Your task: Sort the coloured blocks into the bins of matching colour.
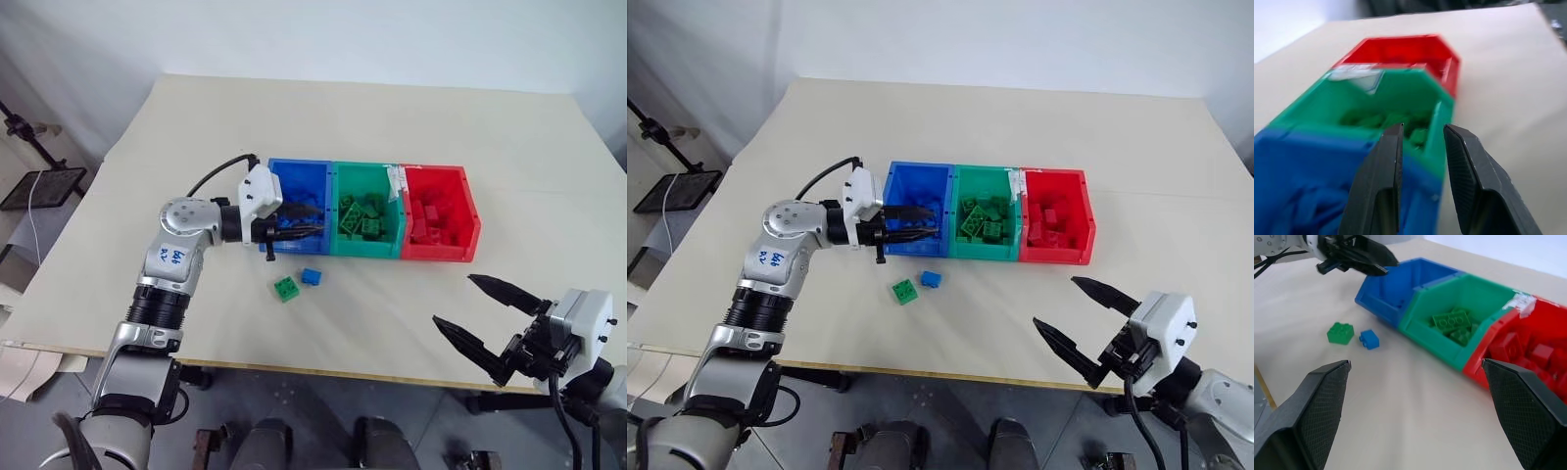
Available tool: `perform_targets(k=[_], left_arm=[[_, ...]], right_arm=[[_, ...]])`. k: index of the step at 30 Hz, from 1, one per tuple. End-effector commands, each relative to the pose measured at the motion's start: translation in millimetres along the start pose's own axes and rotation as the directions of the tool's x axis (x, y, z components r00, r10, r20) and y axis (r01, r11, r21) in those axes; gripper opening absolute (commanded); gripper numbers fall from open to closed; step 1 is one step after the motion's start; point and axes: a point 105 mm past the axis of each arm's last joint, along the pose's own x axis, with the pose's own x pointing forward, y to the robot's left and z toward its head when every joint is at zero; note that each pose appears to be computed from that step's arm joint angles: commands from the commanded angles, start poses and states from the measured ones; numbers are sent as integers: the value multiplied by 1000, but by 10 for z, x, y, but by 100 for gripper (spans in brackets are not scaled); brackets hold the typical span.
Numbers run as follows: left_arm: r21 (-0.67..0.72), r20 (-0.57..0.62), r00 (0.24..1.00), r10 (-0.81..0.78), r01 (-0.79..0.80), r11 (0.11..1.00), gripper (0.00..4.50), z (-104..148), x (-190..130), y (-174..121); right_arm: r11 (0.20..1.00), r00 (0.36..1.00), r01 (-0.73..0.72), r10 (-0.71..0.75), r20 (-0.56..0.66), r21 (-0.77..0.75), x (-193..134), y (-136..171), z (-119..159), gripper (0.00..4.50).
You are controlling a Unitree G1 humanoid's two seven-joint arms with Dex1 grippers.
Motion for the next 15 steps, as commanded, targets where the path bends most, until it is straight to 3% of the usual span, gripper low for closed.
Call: perform_targets(k=[1, 4, 6, 11, 15], left_arm=[[88, -81, 986, -147, 154, 984, 140, -7, -18, -205], [128, -156, 965, -209, 230, 965, 140, -99, -34, -289], [143, -196, 950, -244, 274, 951, 175, -141, -11, -335], [172, -352, 885, -306, 382, 908, 323, -349, 163, -479], [164, -399, 872, -283, 371, 914, 441, -431, 275, -438]], right_arm=[[999, 1000, -28, 28, -2, -31, -7, 37, 70, 450], [996, 997, -63, 60, -46, -60, -21, 33, 29, 450], [993, 993, -93, 87, -79, -76, -24, 37, -2, 450], [984, 983, -152, 141, -121, -87, -18, 47, -41, 450], [976, 971, -206, 195, -136, -71, -14, 102, -37, 450]])
